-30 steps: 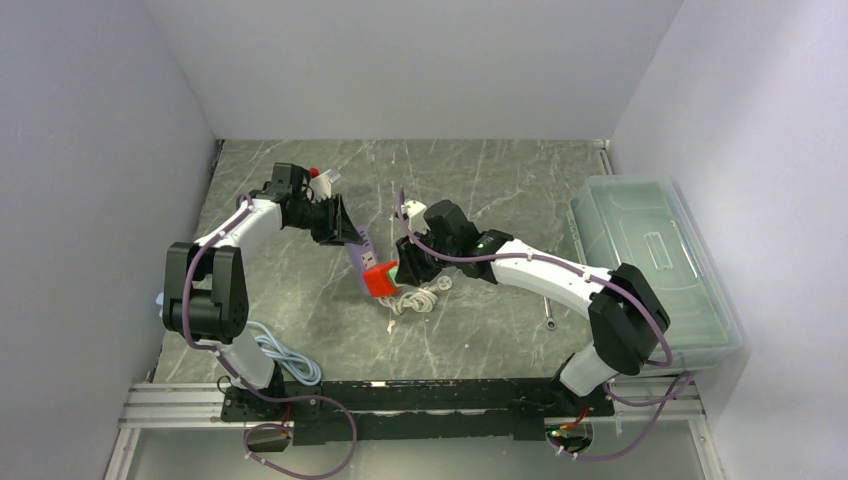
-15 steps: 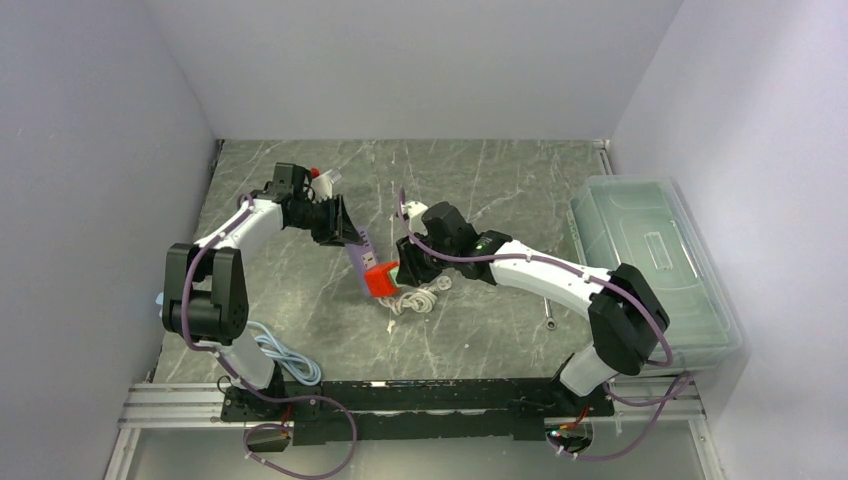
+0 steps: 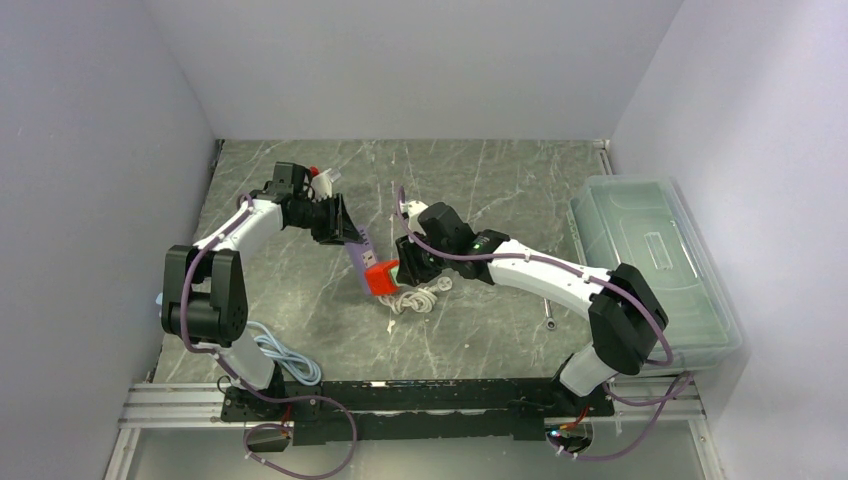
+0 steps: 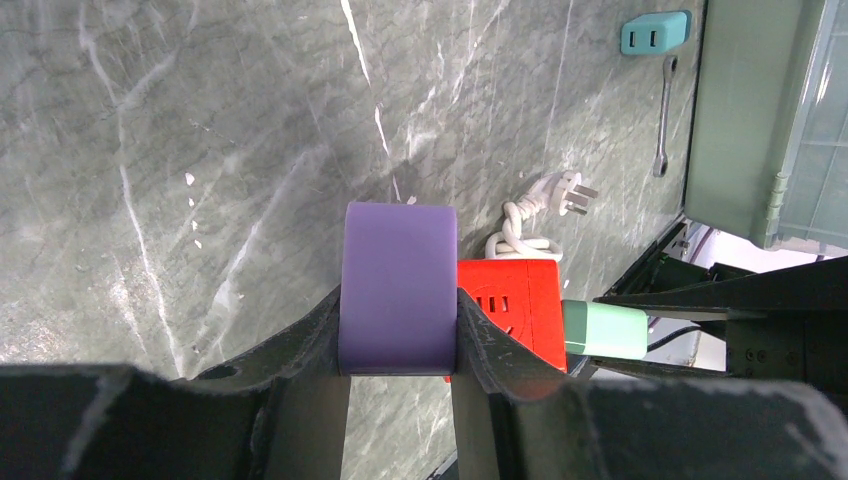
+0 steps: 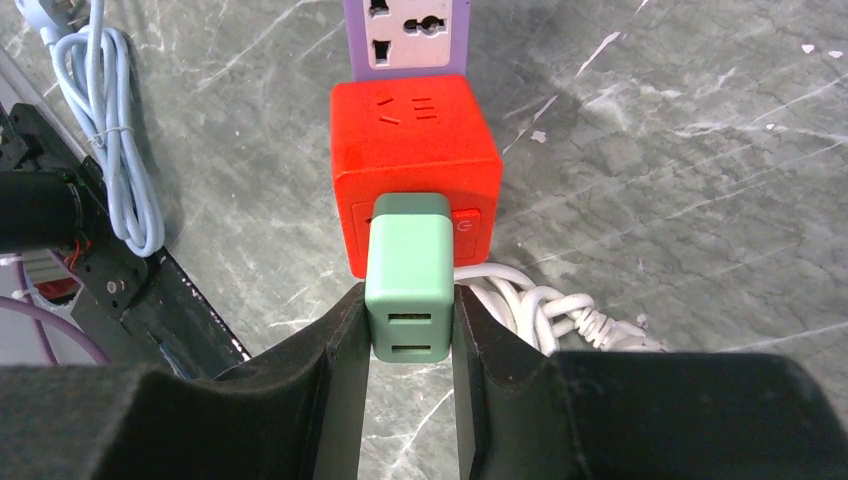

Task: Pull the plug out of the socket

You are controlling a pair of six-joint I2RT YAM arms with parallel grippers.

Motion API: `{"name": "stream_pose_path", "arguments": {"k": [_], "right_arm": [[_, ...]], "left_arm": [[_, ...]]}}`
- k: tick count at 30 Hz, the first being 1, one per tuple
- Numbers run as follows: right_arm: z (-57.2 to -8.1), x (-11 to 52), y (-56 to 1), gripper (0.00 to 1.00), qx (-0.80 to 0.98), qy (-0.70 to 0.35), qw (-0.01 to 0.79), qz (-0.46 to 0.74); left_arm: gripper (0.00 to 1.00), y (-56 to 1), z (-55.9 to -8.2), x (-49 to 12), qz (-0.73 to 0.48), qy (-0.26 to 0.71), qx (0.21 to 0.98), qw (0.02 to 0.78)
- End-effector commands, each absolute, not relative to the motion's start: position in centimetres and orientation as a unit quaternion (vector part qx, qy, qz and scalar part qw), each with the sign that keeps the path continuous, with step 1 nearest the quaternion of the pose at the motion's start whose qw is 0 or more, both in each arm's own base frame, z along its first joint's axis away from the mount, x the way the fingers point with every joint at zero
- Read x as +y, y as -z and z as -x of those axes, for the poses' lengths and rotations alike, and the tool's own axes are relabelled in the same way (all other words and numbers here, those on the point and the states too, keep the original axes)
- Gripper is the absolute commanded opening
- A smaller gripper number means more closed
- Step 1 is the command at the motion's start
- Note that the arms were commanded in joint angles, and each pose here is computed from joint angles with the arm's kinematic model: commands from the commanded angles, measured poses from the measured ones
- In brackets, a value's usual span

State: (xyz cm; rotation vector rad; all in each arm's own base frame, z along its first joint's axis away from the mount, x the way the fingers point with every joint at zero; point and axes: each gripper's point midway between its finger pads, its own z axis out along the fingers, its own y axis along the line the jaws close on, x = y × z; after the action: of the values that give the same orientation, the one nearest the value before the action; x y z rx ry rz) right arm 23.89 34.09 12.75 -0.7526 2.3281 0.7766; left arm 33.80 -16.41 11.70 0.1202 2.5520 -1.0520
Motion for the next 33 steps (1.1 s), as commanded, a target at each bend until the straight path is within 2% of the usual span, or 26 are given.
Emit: {"name": "stream_pose_path", "arguments": {"k": [1, 12, 20, 26, 33], "right_arm": [[-24.3, 34.8, -14.8, 0.00, 0.859, -0.301, 0.305, 0.280], [-21.5, 36.2, -17.2, 0.00, 0.785, -0.384, 0.313, 0.371], [-20.2, 36.5, -16.8, 0.00, 0.762, -0.407, 0.295, 0.409], [-20.6, 36.3, -16.8, 0.00, 0.765, -0.403, 0.298, 0.405], [-22.0, 35.8, -16.5, 0.00, 0.808, -0.375, 0.295, 0.347]], "left_arm": [[0.00, -14.5, -34.6, -17.0, -0.059, 0.388, 0.891, 0.227], [0.00, -15.1, -34.3, -17.5, -0.074, 0.406, 0.882, 0.228], [0.00, -15.3, -34.3, -17.6, -0.082, 0.406, 0.881, 0.231], [0.00, -14.9, -34.4, -17.3, -0.076, 0.393, 0.886, 0.233], [0.00, -14.3, -34.7, -16.6, -0.059, 0.368, 0.898, 0.234]]}}
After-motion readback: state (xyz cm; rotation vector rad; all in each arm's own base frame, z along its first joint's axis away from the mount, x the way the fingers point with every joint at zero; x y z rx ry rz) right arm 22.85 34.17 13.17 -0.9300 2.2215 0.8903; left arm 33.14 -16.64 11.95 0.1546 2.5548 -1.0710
